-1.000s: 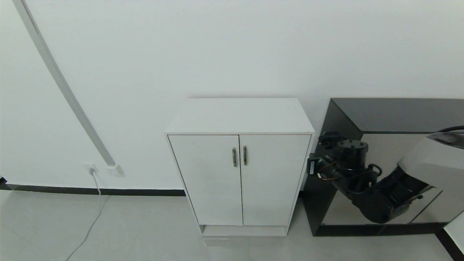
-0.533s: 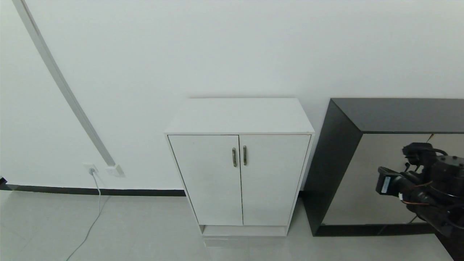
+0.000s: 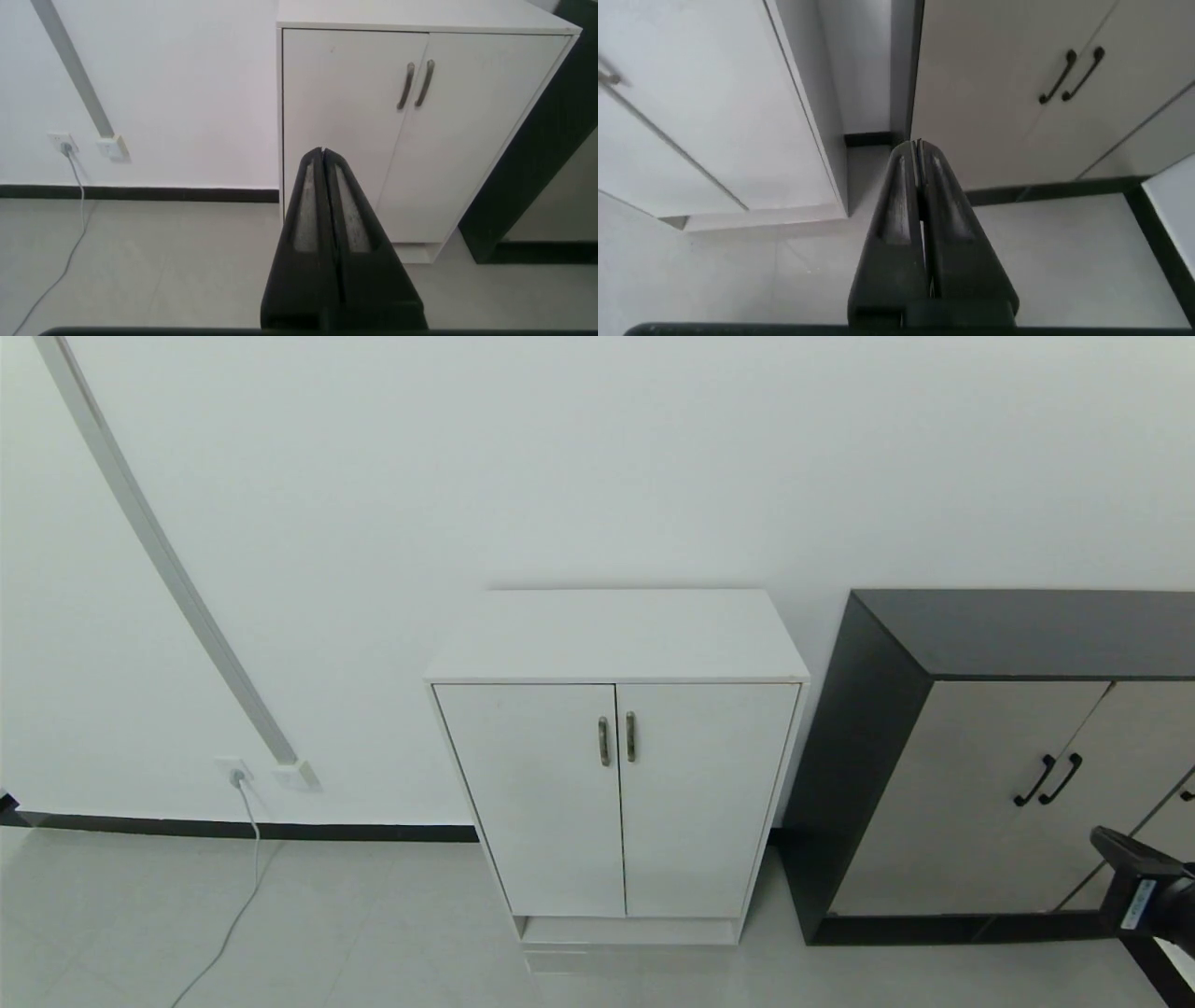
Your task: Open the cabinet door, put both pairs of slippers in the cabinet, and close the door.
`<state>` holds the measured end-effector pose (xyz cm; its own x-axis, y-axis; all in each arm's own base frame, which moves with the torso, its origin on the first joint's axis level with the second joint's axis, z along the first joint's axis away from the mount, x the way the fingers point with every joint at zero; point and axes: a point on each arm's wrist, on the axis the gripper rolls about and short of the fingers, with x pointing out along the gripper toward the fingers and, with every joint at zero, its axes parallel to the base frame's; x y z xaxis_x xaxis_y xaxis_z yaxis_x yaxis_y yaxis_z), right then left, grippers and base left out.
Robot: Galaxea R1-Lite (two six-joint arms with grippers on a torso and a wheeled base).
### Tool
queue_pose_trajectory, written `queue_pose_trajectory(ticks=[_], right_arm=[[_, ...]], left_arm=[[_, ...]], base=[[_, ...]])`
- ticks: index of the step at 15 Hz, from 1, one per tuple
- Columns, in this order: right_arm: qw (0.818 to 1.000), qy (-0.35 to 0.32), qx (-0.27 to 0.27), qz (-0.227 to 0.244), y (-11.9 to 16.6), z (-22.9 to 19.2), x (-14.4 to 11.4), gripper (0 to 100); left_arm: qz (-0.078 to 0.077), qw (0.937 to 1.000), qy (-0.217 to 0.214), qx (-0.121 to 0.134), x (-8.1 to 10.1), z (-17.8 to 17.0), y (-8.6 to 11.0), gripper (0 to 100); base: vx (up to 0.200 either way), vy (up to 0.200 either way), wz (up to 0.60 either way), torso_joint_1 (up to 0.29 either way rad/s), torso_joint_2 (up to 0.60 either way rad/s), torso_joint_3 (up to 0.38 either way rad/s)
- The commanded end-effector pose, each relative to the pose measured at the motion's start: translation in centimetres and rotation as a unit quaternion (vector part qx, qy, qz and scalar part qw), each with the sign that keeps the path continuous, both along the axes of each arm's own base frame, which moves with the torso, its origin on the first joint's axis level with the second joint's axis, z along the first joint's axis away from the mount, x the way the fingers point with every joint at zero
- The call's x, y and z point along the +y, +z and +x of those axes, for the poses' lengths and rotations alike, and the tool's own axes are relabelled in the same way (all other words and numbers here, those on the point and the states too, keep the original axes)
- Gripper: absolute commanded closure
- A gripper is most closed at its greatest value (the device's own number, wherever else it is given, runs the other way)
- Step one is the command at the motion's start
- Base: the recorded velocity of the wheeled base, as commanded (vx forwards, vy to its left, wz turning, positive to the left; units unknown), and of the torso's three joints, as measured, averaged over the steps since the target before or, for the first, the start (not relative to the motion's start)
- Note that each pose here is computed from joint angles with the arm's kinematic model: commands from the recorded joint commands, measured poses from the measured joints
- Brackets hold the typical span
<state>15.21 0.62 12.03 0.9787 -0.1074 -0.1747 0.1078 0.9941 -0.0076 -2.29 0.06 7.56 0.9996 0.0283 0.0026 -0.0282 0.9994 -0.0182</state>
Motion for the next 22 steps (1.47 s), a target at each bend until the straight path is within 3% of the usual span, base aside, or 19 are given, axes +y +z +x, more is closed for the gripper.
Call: queue_pose_trajectory(ticks=[1,7,13,22], right_arm=[[1.000,0.006,-0.025,0.002,1.0,-2.5,-0.1,100],[0.997,0.080,0.010,0.014,0.0,-9.3,-0.2,100],[0.990,0.141,-0.024,0.014,-1.8,-14.5,-0.3,100],[0.985,0.172,0.000,0.012,-3.1,-15.1,-0.3,100]], left_arm=[[0.000,1.0000,0.000,0.001,0.0,0.0,0.0,100],[0.000,1.0000,0.000,0.001,0.0,0.0,0.0,100],[0.000,1.0000,0.000,0.001,0.0,0.0,0.0,100],[0.000,1.0000,0.000,0.001,0.0,0.0,0.0,100]], base=[[0.000,0.000,0.00,0.000,0.00,0.000],[0.000,0.000,0.00,0.000,0.00,0.000],[0.000,0.000,0.00,0.000,0.00,0.000],[0.000,0.000,0.00,0.000,0.00,0.000]])
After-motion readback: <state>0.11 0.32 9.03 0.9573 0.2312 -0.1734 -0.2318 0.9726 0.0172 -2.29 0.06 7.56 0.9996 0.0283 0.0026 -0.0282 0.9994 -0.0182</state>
